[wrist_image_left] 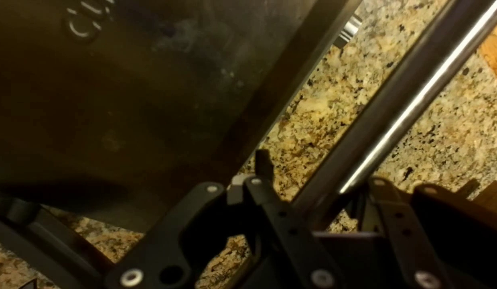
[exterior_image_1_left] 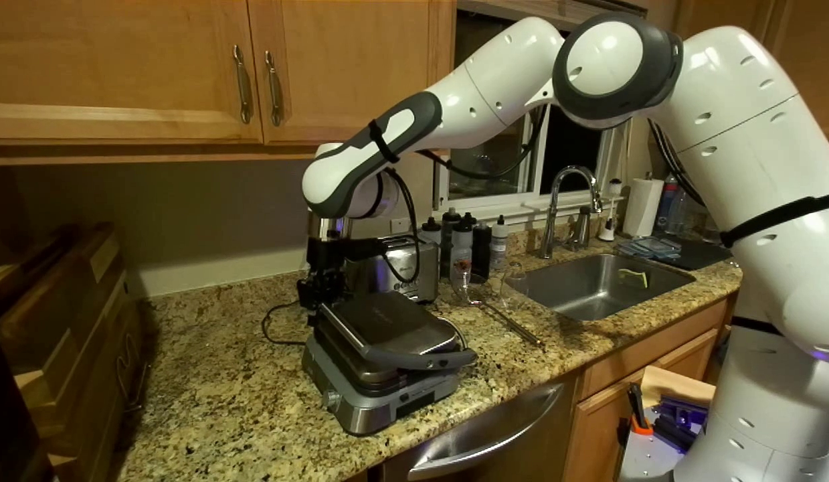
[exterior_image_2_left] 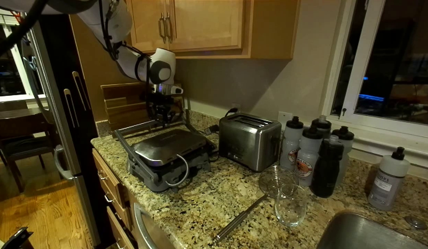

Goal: Close the sandwich maker

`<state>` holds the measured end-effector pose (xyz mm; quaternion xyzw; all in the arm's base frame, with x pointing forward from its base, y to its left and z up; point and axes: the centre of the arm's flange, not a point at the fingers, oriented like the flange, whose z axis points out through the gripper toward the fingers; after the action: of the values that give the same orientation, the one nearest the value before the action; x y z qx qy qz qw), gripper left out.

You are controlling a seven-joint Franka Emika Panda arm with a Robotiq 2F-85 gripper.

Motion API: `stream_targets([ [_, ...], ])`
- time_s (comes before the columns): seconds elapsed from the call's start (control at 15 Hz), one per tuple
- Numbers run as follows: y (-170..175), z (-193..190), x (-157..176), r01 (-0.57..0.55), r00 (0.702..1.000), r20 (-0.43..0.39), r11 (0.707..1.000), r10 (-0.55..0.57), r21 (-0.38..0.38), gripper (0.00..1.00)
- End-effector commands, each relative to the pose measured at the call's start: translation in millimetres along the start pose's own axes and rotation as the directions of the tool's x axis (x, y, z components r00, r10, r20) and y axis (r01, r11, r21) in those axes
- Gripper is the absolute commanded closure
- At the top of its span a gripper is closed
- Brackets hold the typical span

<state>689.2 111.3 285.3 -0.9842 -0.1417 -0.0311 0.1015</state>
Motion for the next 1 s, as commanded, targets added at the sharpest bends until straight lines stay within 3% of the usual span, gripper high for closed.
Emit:
stream_targets([
  [0.0,-4,-25,-20,0.041,0.998,0.039,0.999,-0.039,-0.029,0.27],
  [0.27,-6,-61,-29,0.071,0.995,0.070,0.994,-0.065,-0.085,0.02],
  [0.53,1,-110,-45,0.049,0.996,0.074,0.989,-0.039,-0.137,0.00],
  [0.93,49,-160,-109,-0.066,0.994,0.073,0.973,0.084,-0.223,0.00],
])
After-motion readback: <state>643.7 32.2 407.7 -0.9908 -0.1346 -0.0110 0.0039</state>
